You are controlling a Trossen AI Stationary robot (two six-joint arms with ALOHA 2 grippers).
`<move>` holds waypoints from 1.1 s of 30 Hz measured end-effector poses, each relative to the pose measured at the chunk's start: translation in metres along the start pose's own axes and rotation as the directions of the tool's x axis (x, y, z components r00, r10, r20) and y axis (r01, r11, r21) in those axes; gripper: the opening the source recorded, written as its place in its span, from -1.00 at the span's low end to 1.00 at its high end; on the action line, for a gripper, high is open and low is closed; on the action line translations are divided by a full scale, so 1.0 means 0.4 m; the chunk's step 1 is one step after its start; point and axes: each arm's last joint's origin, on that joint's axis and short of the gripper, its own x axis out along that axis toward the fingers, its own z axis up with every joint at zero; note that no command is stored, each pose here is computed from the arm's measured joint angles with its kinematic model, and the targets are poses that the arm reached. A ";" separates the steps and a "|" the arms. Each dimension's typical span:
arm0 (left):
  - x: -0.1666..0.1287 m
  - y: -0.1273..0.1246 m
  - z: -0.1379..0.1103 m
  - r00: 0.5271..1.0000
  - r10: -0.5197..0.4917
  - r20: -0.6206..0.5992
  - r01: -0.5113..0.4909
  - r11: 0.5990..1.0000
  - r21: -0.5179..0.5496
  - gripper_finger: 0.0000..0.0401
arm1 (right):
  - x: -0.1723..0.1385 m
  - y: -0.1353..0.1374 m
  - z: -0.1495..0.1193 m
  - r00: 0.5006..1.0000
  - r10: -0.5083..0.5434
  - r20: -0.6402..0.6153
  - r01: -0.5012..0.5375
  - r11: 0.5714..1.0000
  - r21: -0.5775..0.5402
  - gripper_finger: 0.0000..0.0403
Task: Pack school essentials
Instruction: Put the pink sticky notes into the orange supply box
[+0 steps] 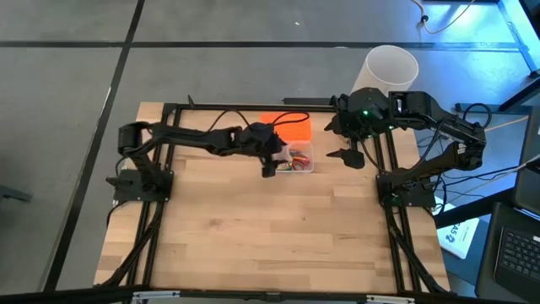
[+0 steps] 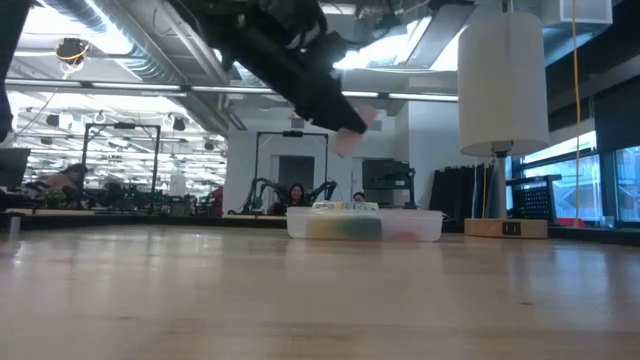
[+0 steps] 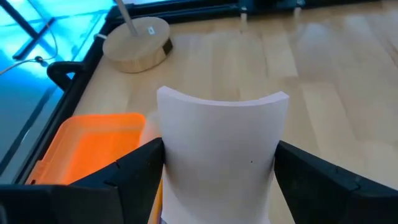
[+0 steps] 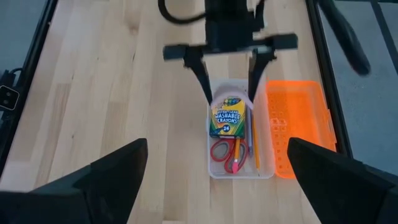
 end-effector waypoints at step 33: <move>0.196 0.003 0.004 1.000 0.003 -0.004 -0.003 1.000 0.003 0.40 | -0.005 -0.015 -0.034 0.959 -0.229 -0.165 0.248 0.963 0.104 0.91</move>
